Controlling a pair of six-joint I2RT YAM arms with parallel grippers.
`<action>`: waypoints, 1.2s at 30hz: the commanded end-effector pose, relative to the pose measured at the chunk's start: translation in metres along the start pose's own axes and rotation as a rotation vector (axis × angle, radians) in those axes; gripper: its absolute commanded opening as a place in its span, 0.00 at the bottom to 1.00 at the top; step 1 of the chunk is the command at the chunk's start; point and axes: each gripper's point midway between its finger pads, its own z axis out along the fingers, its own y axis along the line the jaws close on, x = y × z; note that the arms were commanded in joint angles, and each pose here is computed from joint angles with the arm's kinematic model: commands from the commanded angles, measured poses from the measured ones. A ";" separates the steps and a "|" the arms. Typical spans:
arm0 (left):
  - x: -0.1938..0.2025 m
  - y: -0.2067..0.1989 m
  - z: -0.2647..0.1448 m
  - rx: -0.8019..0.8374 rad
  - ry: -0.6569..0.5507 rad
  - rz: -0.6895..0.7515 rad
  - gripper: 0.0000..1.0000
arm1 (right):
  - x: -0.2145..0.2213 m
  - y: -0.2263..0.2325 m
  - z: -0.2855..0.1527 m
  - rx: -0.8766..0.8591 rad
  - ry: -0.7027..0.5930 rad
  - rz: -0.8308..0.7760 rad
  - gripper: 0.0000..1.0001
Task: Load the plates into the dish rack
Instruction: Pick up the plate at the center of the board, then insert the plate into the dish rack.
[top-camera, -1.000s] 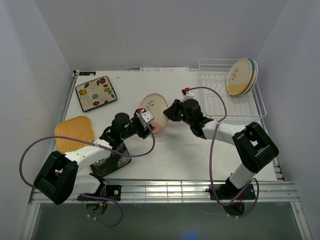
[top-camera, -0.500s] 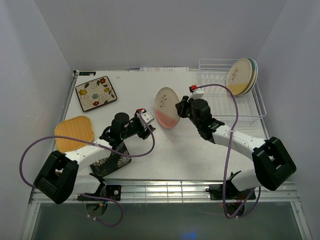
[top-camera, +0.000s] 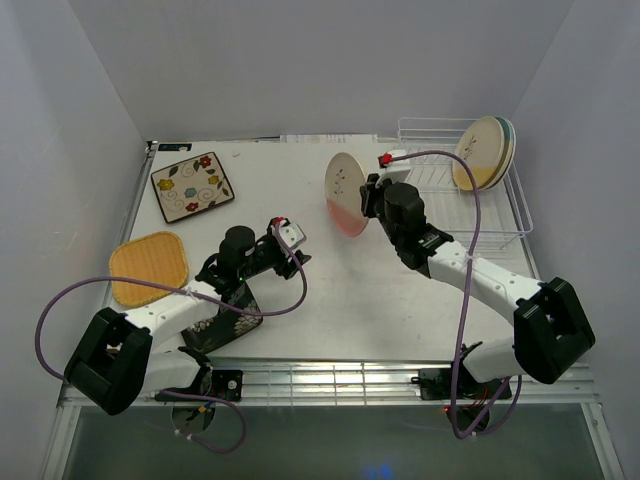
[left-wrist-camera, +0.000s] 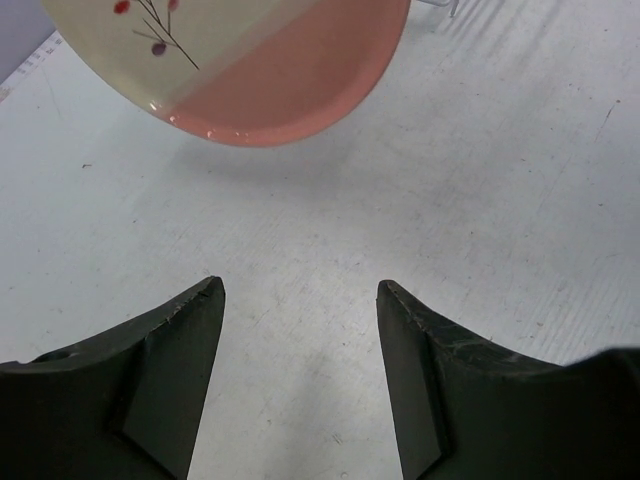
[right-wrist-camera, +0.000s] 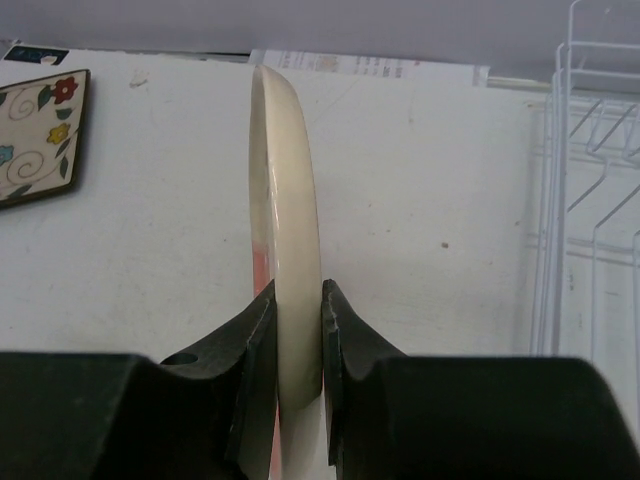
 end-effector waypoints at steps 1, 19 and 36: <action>-0.010 0.000 -0.004 0.007 -0.042 0.014 0.73 | -0.124 0.003 -0.015 0.036 -0.329 0.071 0.08; -0.008 0.000 -0.004 0.014 -0.031 0.013 0.98 | -0.203 -0.073 -0.046 0.305 -0.433 0.024 0.08; -0.008 0.000 -0.005 0.018 -0.033 0.014 0.98 | -0.217 -0.207 -0.036 0.473 -0.430 0.087 0.08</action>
